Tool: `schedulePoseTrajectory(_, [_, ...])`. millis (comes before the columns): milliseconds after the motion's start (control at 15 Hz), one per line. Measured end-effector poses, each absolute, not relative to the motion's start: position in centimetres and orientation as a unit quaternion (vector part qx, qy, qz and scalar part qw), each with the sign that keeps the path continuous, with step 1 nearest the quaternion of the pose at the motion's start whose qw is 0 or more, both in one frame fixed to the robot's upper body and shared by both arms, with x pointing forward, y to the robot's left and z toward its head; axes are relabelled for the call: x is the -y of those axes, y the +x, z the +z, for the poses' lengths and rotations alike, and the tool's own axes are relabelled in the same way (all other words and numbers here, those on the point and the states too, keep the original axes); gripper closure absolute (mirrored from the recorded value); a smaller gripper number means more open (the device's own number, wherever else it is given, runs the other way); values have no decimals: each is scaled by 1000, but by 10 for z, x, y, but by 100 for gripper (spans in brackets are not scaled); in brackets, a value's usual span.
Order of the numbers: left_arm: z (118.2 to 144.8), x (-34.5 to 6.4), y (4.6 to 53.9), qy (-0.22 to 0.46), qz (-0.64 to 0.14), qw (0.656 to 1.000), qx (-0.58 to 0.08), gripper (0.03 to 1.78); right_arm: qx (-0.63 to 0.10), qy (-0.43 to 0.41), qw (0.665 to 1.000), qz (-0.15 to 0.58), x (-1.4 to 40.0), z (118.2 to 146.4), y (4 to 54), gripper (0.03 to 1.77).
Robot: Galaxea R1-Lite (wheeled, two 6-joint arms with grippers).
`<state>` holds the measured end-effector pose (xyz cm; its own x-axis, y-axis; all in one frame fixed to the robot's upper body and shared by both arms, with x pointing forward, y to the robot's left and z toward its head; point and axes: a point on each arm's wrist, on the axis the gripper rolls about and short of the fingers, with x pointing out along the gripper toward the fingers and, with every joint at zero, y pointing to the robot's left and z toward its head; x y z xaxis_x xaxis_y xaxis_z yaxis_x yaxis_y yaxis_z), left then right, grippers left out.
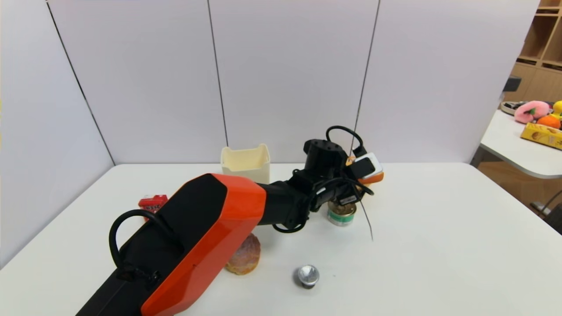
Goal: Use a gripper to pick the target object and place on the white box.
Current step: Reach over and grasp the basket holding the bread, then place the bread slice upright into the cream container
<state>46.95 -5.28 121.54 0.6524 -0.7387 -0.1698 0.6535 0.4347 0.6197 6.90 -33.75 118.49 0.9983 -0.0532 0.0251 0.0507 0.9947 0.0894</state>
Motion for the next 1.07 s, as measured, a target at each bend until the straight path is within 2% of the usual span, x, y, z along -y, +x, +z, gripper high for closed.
schedulePoseTrajectory(133, [1215,53,469,336,-413,844,63,71,14,45,999,-26,338,1185,69,10])
schedulePoseTrajectory(333, [1215,54,468,335,-415,844,64,103,14,44,999,-26,338,1185,69,10])
schedulePoseTrajectory(467, [1216,54,468,335,-415,843,64,160,14,44,999,-26,338,1185,69,10])
schedulePoseTrajectory(800, [1220,53,467,335,-415,843,65,160,14,45,999,-26,338,1185,69,10])
schedulePoseTrajectory(1067, [1245,46,463,333,-411,846,72,160,14,45,999,-26,338,1185,69,10])
